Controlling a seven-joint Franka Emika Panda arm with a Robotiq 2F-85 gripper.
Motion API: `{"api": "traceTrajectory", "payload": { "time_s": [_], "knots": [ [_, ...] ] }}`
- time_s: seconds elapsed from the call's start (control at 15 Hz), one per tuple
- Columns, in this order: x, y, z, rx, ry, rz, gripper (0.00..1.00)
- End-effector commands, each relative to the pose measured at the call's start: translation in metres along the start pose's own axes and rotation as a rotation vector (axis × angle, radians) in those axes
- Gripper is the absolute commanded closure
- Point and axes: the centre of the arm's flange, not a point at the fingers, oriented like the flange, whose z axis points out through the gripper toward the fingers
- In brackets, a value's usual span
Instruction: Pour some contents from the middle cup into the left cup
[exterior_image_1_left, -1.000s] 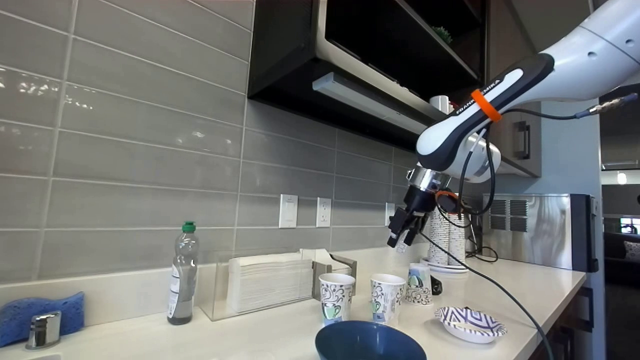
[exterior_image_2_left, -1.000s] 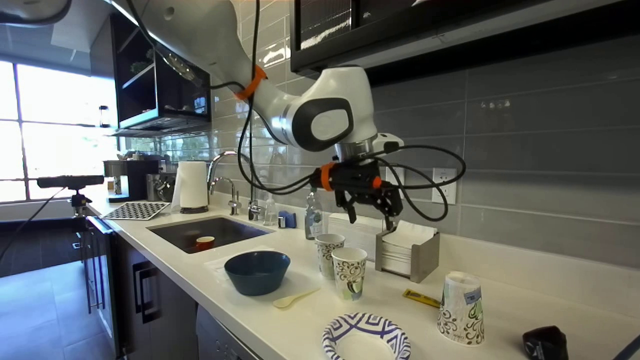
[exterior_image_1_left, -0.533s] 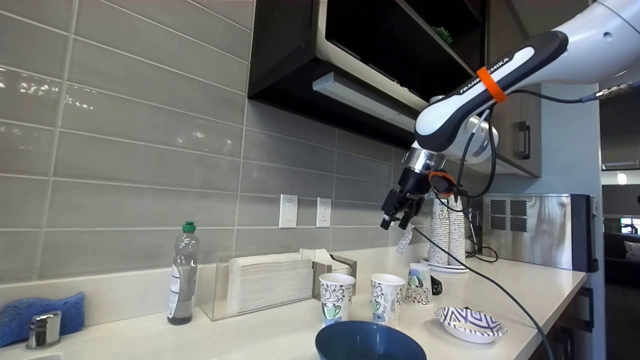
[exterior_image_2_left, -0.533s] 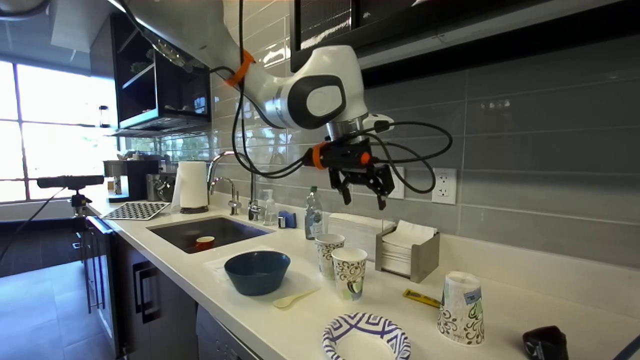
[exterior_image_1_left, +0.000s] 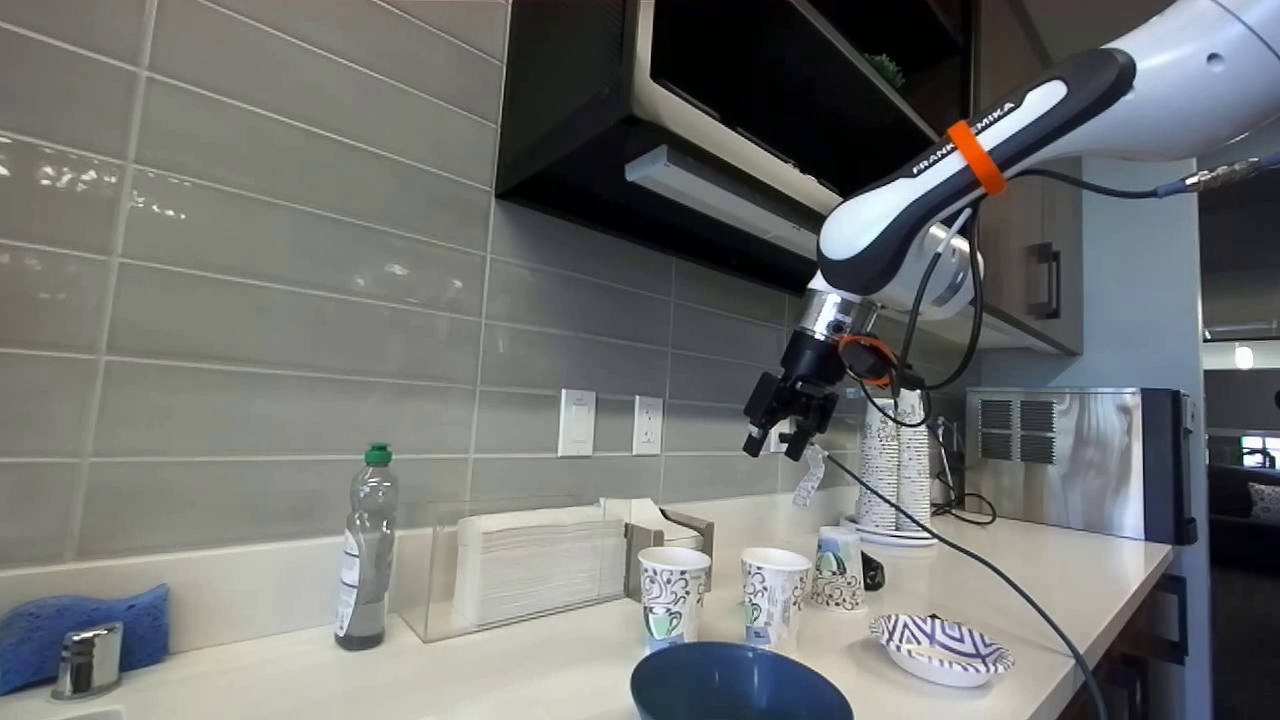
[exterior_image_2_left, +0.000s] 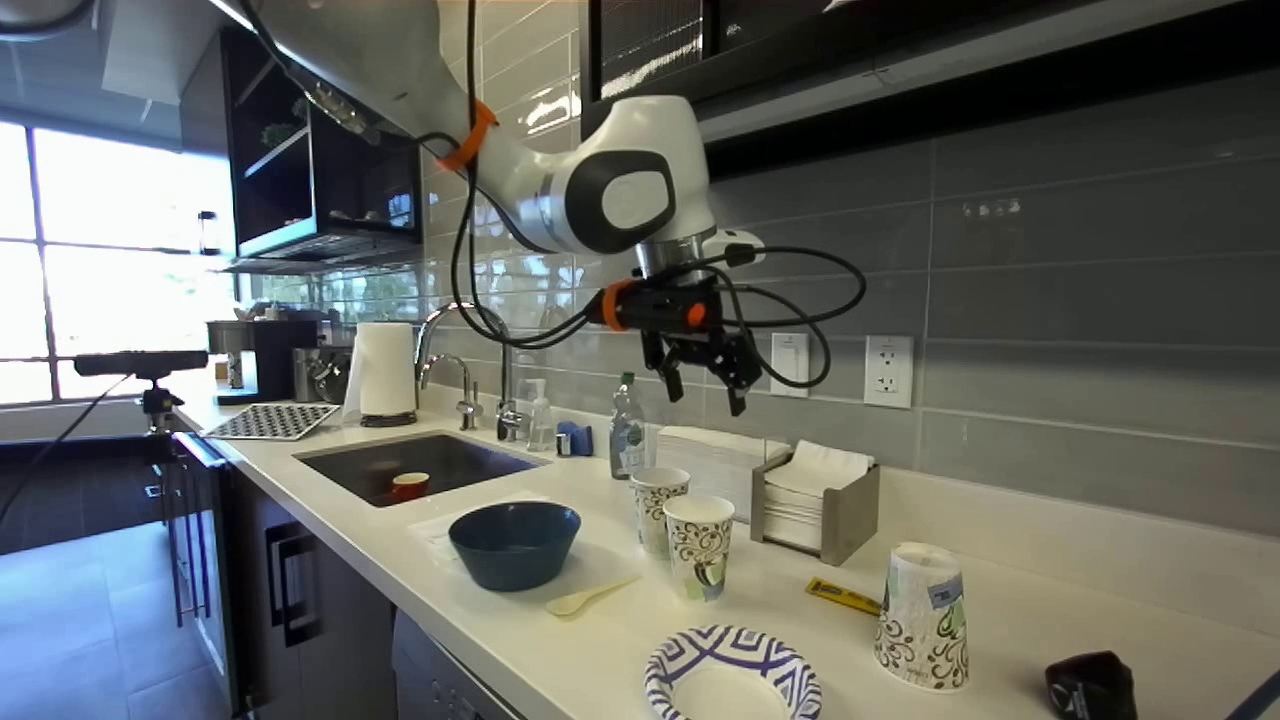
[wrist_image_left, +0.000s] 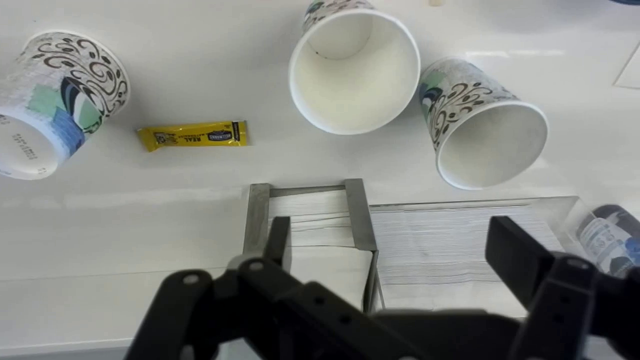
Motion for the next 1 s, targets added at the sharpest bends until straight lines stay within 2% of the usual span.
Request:
{"api": "traceTrajectory", "payload": {
  "time_s": [0.0,0.13,0.2,0.93],
  "knots": [
    [0.004,-0.018,-0.008,0.011,-0.018,0.017,0.00],
    [0.004,-0.029,-0.008,0.016,-0.020,0.006,0.00],
    [0.001,-0.018,0.001,0.014,-0.009,-0.001,0.00],
    [0.002,-0.026,0.001,0.019,-0.011,-0.005,0.00]
  ]
}}
